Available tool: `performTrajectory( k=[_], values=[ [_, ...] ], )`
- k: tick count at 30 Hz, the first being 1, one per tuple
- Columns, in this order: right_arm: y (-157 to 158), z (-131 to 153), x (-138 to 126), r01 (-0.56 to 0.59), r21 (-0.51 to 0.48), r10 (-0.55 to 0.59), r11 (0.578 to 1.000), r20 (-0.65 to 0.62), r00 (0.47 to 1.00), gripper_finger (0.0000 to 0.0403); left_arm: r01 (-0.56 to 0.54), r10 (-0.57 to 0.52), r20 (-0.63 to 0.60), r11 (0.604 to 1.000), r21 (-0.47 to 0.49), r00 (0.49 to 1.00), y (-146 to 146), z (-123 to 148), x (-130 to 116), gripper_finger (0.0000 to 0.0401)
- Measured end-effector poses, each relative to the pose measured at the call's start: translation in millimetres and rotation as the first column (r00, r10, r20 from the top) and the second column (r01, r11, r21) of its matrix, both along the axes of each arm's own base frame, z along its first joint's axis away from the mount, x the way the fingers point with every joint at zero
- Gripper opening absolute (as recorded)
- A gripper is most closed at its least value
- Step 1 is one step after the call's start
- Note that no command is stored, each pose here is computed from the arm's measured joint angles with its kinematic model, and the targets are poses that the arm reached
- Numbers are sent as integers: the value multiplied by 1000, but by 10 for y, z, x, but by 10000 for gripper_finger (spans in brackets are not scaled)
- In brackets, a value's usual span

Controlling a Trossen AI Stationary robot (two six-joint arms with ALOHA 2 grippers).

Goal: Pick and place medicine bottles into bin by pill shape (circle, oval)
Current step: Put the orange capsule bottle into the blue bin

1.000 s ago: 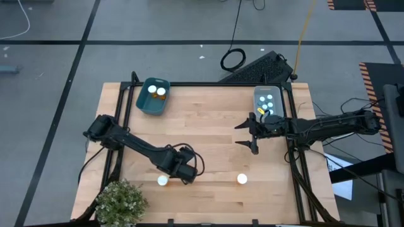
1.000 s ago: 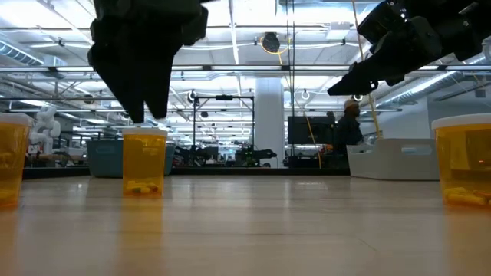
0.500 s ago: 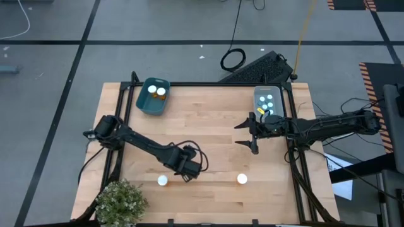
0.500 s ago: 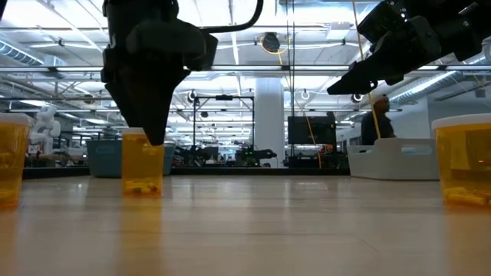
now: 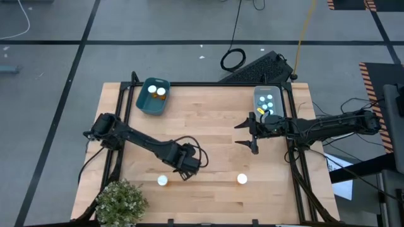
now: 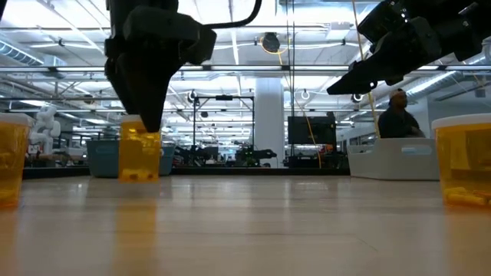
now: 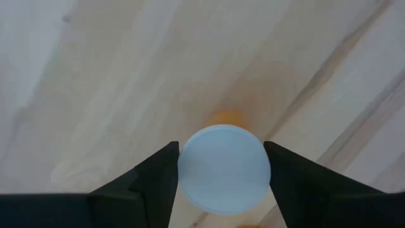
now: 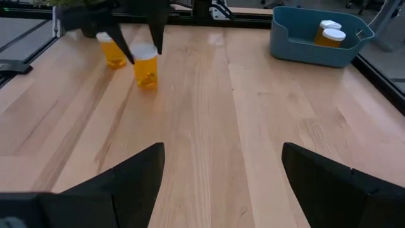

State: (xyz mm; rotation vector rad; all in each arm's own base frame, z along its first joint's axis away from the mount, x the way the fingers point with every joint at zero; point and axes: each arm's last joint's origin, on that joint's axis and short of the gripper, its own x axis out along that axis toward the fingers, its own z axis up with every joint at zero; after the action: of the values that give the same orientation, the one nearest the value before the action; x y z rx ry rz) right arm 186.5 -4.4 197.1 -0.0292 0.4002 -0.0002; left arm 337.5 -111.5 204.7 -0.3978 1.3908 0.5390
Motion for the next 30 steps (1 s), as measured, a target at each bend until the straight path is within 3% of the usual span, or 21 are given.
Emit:
performTrajectory(
  k=[10,20,30],
  values=[
    [-7,-8,-3,26,0,-26,1000,-9,1000,313,4,-6,40,998,58,999,431,425,-136,227],
    [-6,-15,-7,25,2,-25,1000,-17,1000,313,-78,62,106,984,157,992,1052,969,-496,227],
    [-2,-22,-10,37,44,-36,998,-25,999,313,-178,180,17,945,274,984,1816,1119,-799,227]
  ],
)
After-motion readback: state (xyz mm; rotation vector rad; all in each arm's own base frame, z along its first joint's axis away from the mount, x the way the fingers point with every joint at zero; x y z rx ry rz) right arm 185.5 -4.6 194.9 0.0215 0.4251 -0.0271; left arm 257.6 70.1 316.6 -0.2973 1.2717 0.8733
